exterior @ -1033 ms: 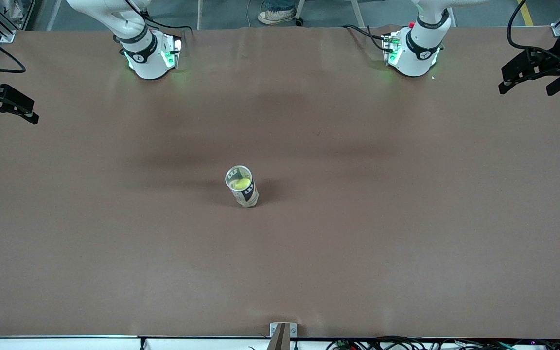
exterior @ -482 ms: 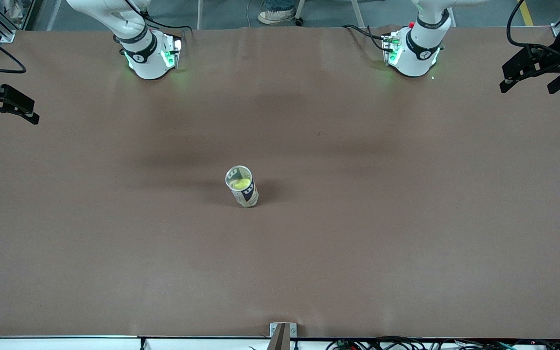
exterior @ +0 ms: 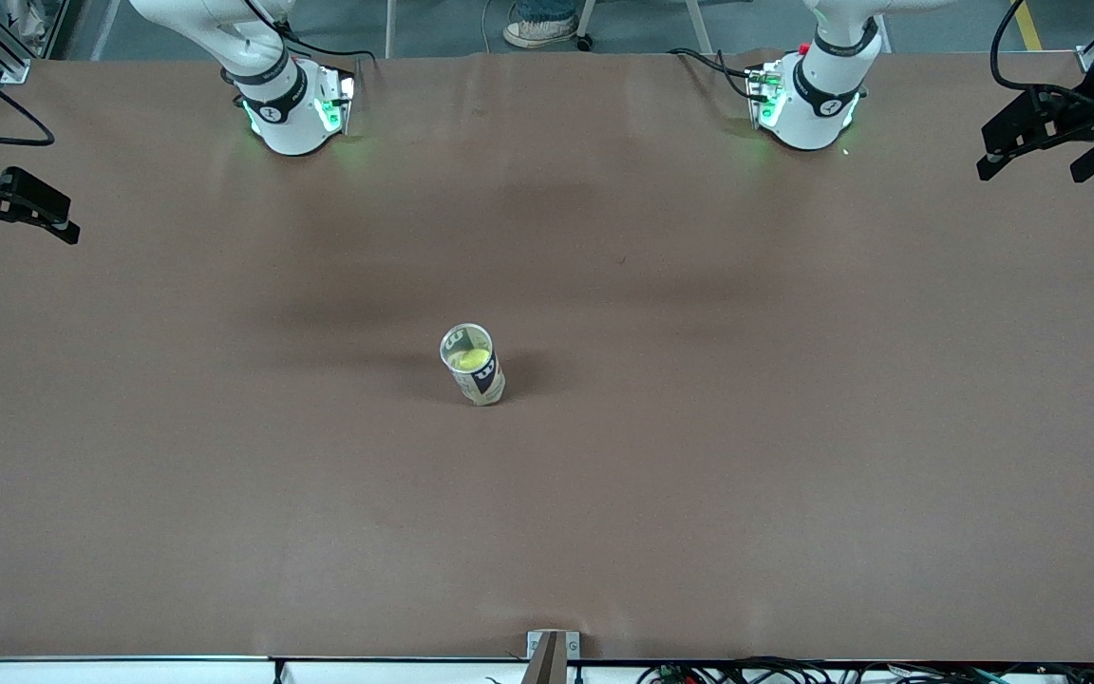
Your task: Insert tennis ball vertically with right arm
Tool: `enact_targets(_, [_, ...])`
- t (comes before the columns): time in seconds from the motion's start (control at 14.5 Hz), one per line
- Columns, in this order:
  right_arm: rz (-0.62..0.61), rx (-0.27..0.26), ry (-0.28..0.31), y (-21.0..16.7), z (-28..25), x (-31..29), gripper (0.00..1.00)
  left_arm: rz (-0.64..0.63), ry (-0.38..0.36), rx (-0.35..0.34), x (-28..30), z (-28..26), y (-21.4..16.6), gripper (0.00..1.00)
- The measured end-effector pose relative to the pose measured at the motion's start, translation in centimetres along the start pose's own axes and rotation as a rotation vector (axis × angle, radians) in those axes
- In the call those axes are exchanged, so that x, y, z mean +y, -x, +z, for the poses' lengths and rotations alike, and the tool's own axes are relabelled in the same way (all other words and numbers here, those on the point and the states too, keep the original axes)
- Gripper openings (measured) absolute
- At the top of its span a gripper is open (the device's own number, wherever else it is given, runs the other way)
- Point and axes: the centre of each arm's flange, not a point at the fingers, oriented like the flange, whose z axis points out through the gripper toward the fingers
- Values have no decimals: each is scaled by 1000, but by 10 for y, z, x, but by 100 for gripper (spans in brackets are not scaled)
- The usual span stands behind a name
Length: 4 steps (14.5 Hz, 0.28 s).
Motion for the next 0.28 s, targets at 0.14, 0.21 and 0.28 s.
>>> enact_targets(0.14, [0,0,0,0,0,0,100,0,0,1,0,0,0,100])
enact_targets(0.21, [0,-2,0,0,1,0,100,0,0,0,0,0,0,100])
enact_targets(0.28, [0,-4,0,0,2,0,100,0,0,0,0,0,0,100])
